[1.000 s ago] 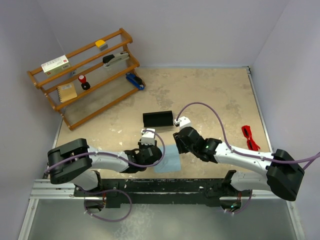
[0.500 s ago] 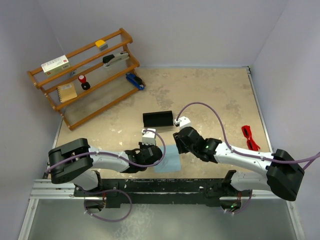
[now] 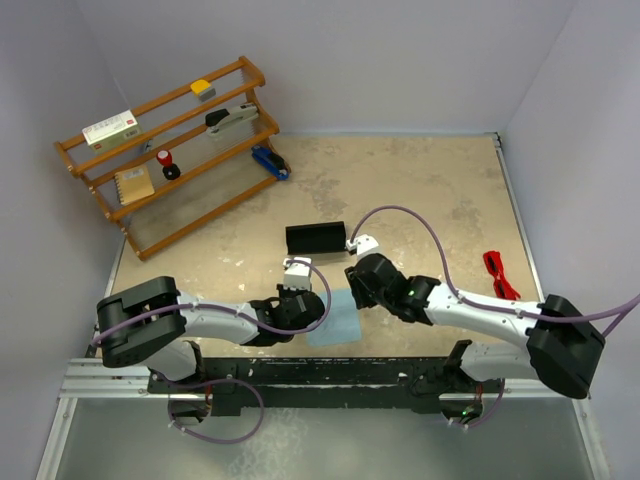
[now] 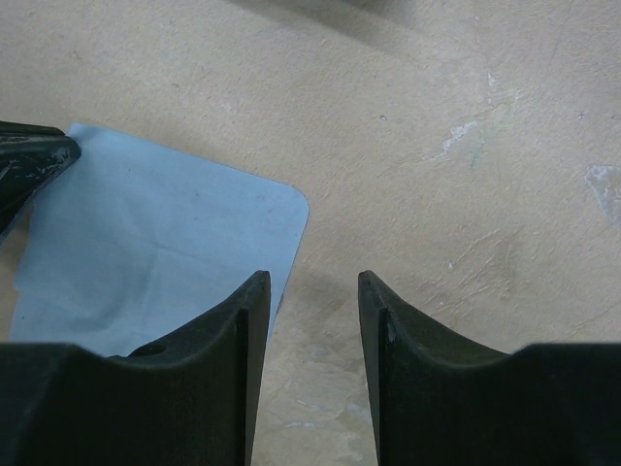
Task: Organize the sunglasses
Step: Fold the glasses cleaning cloth for the sunglasses case.
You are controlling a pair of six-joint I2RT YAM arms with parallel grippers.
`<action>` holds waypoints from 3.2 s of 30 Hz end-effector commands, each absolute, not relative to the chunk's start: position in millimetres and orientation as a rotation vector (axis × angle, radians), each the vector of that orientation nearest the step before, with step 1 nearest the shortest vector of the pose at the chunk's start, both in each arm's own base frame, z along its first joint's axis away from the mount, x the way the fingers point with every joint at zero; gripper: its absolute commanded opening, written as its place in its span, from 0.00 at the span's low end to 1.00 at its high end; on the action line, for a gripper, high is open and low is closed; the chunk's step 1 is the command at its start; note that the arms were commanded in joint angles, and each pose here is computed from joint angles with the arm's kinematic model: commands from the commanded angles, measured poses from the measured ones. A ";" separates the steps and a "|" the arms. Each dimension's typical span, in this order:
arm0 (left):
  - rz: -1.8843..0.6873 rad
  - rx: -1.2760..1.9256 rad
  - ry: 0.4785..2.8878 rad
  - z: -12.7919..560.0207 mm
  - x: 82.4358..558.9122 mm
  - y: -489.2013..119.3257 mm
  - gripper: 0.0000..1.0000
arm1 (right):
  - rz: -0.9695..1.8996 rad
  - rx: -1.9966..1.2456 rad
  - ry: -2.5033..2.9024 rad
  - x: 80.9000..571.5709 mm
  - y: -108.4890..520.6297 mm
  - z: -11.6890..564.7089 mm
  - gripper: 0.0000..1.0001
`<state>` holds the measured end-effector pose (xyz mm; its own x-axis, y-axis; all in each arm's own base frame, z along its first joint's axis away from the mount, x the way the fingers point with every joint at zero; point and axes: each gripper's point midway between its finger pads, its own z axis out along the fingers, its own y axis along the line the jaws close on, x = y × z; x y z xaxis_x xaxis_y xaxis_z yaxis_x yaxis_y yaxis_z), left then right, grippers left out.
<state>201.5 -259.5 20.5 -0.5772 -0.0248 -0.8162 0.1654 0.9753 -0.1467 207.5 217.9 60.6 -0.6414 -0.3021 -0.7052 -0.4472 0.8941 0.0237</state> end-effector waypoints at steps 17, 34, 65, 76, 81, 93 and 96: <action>-0.227 0.182 2.109 41.3 210.0 -254.9 0.00 | 0.370 -0.533 2.291 223.6 249.1 64.2 0.44; -0.254 0.167 2.114 36.7 207.8 -255.5 0.00 | 0.351 -0.561 2.317 239.2 262.4 43.8 0.43; -0.273 0.150 2.118 33.0 206.0 -254.4 0.00 | 0.352 -0.589 2.357 237.1 266.7 27.3 0.21; -0.273 0.149 2.118 32.9 206.0 -254.5 0.00 | 0.378 -0.598 2.354 233.9 268.5 29.7 0.07; -0.271 0.155 2.117 33.4 206.4 -255.3 0.00 | 0.385 -0.601 2.345 234.2 268.8 32.1 0.00; -0.242 0.168 2.089 46.8 212.2 -253.9 0.00 | 0.411 -0.584 2.280 240.4 272.8 57.2 0.00; -0.235 0.167 2.083 52.1 215.5 -252.6 0.00 | 0.409 -0.584 2.280 241.3 273.2 57.8 0.00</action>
<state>203.4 -246.4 26.7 -0.5421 0.0573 -0.8384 0.2228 0.9718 -0.0776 231.7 265.5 38.4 -0.6624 -0.3049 -0.6843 -0.5098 0.8527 0.1135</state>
